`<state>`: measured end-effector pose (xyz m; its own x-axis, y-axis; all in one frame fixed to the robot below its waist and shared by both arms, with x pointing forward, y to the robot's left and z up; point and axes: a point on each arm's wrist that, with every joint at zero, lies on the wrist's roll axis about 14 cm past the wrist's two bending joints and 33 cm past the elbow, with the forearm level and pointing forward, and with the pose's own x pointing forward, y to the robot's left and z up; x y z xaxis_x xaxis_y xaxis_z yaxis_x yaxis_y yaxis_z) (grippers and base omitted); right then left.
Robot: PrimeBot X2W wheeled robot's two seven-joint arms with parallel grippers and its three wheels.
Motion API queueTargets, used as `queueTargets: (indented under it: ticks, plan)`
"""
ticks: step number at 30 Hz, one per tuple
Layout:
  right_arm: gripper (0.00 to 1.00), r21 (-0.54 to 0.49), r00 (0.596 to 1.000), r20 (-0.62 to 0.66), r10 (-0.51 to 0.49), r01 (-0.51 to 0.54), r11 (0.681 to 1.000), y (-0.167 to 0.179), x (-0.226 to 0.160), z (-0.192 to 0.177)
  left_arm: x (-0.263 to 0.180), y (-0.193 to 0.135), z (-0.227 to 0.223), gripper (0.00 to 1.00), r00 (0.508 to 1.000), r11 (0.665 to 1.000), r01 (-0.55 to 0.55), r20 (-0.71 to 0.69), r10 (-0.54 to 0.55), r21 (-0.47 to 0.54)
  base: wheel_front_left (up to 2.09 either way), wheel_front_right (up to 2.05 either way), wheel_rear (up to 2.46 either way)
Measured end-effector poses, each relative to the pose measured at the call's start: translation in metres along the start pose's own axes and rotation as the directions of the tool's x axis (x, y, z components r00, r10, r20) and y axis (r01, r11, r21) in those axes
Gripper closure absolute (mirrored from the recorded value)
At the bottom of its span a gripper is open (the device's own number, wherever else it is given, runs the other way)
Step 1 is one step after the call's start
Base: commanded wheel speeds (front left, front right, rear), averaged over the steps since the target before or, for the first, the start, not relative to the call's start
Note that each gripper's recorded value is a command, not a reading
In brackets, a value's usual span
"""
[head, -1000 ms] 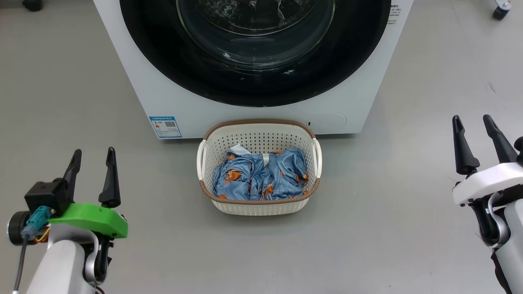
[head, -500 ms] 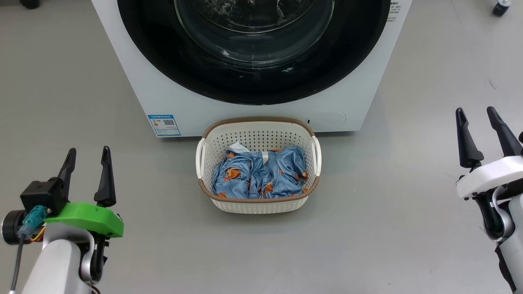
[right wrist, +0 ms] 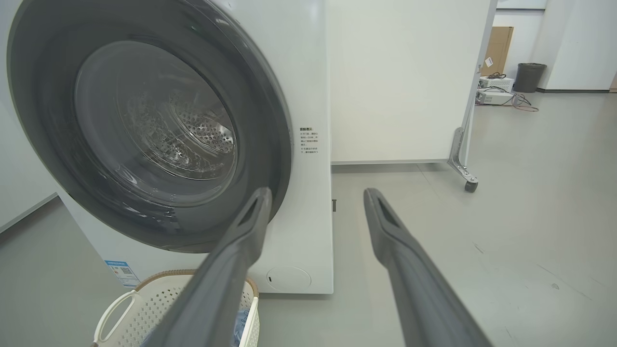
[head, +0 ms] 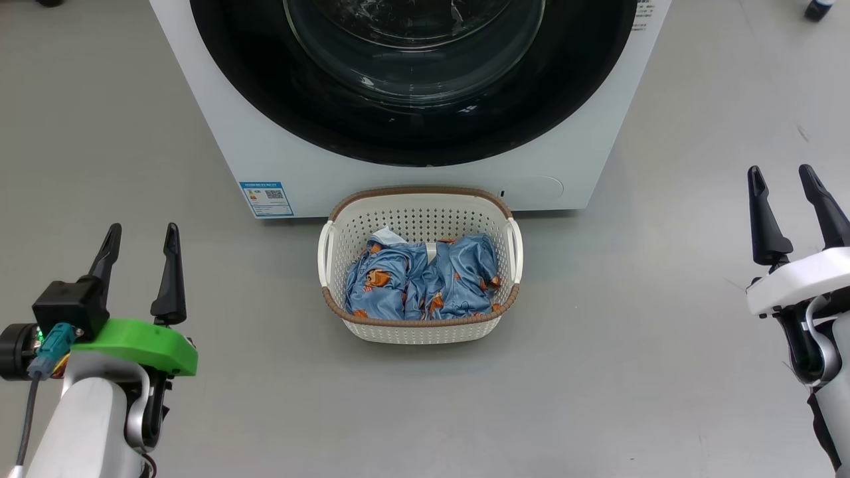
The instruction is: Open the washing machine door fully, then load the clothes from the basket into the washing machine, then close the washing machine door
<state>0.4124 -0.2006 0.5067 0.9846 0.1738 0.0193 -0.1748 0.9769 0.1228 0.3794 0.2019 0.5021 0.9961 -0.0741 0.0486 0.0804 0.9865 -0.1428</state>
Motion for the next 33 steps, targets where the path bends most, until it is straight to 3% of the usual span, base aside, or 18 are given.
queueTargets:
  ticks: [15, 33]
  plan:
    - [0.0, 0.004, 1.0, 0.016, -0.021, 0.021, 1.0, -0.007, 0.002, 0.005, 0.0, 0.002, 0.005, 0.0, 1.0, 1.0, -0.007, 0.015, 0.007, 0.007, 0.4, 0.4, -0.81]
    - [0.0, 0.013, 0.999, 0.023, -0.047, 0.046, 0.999, -0.015, 0.003, 0.006, 0.005, 0.006, 0.012, 0.0, 0.998, 0.999, -0.035, 0.048, 0.035, -0.019, 0.75, 0.75, -1.49]
